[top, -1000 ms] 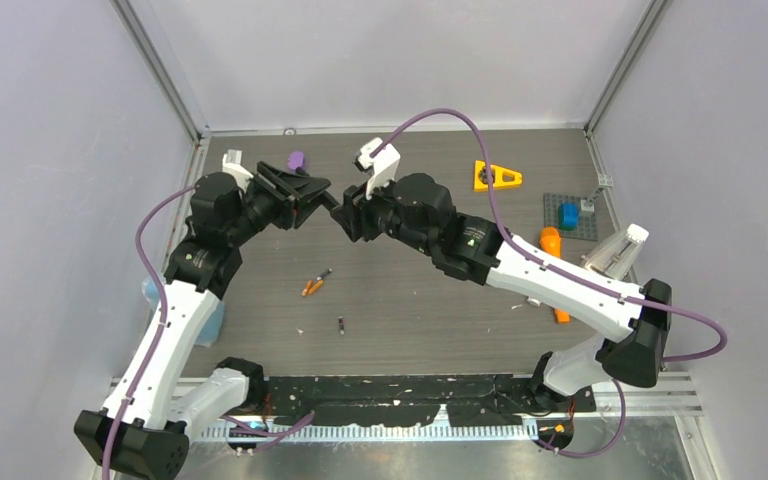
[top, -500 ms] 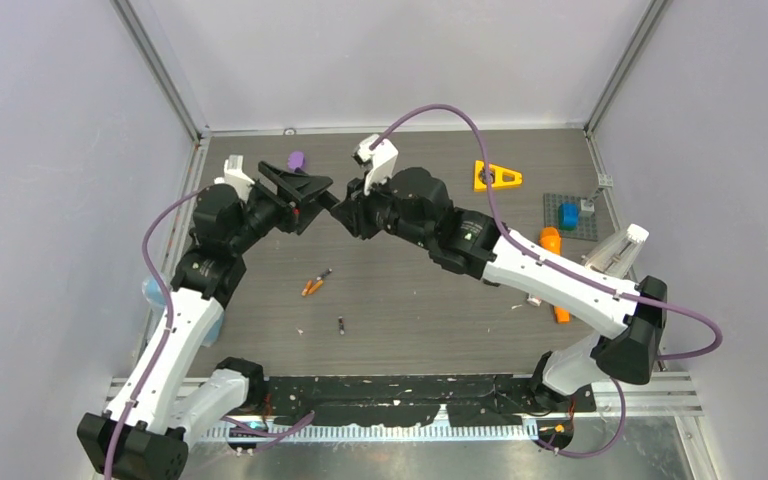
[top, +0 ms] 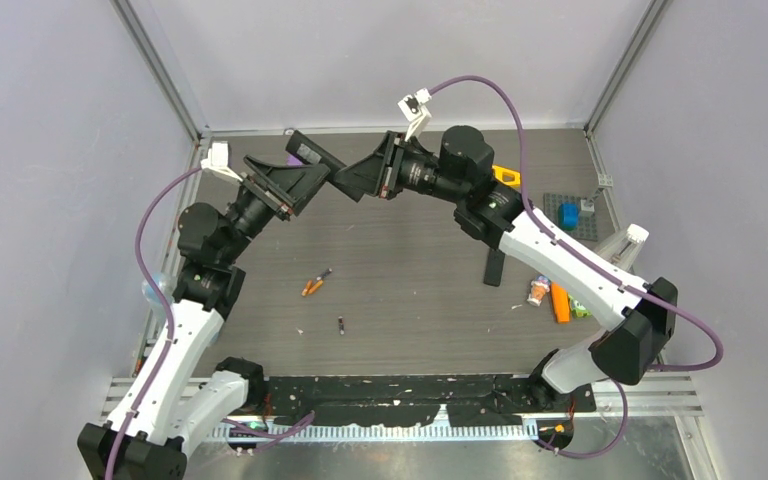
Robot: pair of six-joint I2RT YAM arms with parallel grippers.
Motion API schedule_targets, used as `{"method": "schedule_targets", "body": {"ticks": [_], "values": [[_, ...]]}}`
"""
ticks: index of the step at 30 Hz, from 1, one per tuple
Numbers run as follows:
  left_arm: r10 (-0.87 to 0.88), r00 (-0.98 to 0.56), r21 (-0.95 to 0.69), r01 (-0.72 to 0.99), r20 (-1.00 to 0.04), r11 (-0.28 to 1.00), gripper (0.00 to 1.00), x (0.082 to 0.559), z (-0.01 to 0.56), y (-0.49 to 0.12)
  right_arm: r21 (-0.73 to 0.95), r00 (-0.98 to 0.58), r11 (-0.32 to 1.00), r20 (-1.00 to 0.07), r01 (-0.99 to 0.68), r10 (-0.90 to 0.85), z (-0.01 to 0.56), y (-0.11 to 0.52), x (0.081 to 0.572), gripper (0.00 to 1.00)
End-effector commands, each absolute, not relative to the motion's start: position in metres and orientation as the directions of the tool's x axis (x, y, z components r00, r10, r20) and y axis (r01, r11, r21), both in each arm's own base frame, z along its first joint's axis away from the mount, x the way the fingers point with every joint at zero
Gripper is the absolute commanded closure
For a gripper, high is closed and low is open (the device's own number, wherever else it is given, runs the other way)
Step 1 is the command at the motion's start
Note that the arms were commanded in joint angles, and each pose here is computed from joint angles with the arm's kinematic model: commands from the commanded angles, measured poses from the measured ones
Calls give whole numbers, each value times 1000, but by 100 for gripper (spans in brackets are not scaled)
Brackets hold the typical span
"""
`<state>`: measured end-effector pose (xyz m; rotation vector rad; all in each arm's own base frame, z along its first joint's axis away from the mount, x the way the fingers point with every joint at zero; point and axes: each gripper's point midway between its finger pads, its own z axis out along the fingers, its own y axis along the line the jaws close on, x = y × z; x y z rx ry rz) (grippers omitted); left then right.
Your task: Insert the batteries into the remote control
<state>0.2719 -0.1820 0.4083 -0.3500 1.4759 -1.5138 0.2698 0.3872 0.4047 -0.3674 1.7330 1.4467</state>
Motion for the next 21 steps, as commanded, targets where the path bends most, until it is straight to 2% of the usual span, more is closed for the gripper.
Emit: {"method": "schedule_targets", "body": {"ticks": [1,7,14,16,21], "values": [[-751,-462,-822,539,-471,184,17,263,430,-185,712,-675,14,-671,-702,307,463,384,229,82],[-769,-418,-754,646,-484,123,23,253,456,-184,737,-714,-43,-637,-675,290,460,387,225,81],[-775,-412,-754,646,-480,123,47,254,456,-183,755,-742,-75,-613,-652,272,456,388,221,79],[-775,-411,-753,647,-481,124,58,253,456,-183,762,-749,-76,-605,-643,271,454,388,222,79],[-775,-409,-752,647,-482,126,96,252,456,-183,781,-768,-89,-577,-619,277,452,388,224,77]]}}
